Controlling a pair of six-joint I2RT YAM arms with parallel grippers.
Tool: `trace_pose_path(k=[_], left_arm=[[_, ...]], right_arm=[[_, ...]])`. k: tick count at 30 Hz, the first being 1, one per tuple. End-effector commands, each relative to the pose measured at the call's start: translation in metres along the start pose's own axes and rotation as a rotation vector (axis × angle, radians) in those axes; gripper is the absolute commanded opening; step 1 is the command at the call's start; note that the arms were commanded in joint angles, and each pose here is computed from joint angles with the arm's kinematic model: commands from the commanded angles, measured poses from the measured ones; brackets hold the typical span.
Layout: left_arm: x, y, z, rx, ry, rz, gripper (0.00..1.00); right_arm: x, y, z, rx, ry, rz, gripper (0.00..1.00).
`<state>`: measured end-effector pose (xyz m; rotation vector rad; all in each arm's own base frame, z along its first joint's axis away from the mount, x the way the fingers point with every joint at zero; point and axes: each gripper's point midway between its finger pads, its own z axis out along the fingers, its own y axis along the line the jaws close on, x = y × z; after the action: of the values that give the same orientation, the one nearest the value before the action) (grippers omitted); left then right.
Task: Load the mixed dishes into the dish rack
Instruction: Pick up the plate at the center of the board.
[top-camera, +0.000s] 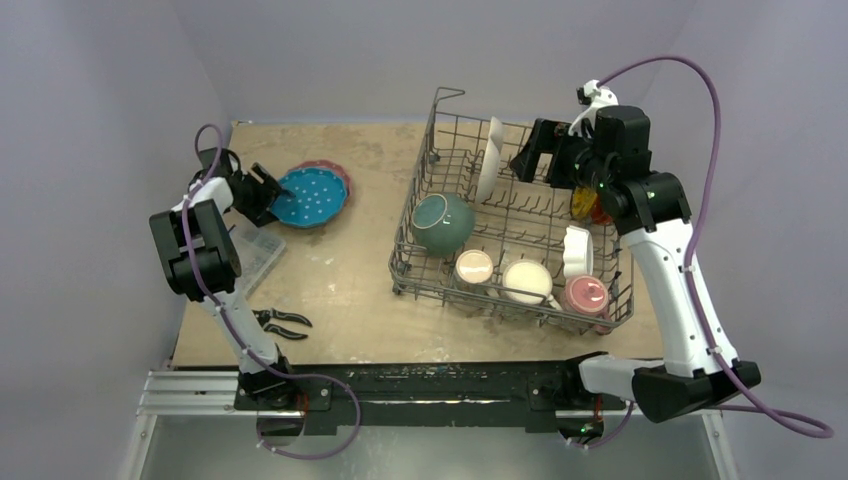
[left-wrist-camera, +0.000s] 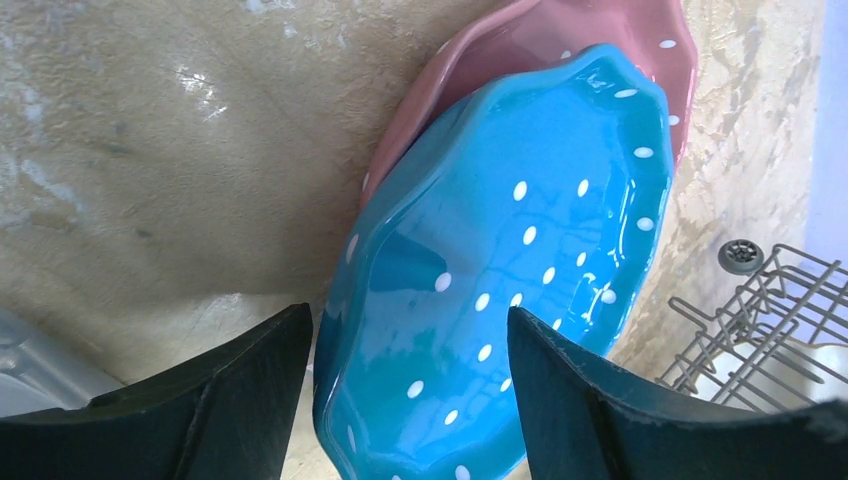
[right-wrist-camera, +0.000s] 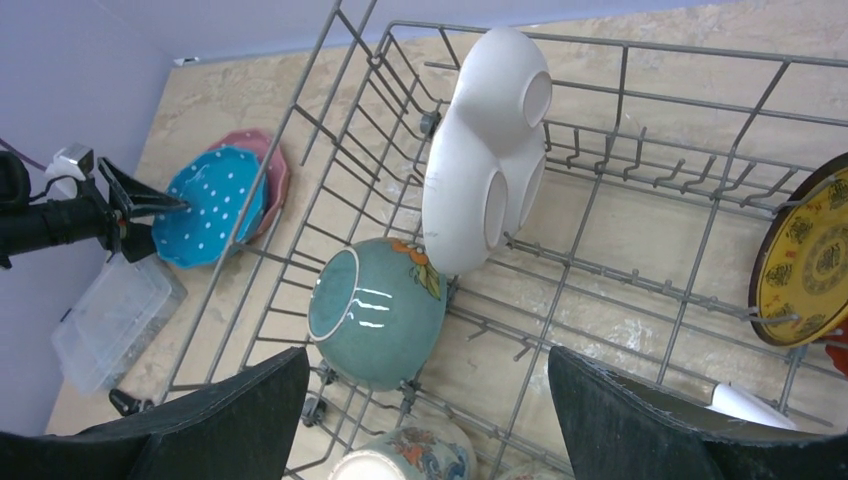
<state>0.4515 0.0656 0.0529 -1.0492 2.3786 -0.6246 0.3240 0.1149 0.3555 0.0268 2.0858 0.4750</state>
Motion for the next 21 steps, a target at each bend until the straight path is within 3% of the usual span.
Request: trace_pose_path(k=[1, 9, 13, 21], left_arm=[[-0.013, -0.015, -0.001, 0.081, -0.002, -0.018, 0.69], [-0.01, -0.015, -0.003, 0.1, 0.027, -0.027, 0.24], [-0.009, -0.015, -0.01, 0.121, 0.027, -0.015, 0.08], [-0.009, -0.039, -0.042, 0.202, 0.002, 0.012, 0.0]], right_arm=[[-0.026, 0.013, -0.006, -0.038, -0.074, 0.02, 0.9], [-0.027, 0.017, -0.002, -0.054, -0.079, 0.071, 0.9], [-0.024, 0.013, -0.003, -0.034, -0.085, 0.09, 0.9], [-0.012, 0.007, -0.01, -0.018, -0.096, 0.11, 0.9]])
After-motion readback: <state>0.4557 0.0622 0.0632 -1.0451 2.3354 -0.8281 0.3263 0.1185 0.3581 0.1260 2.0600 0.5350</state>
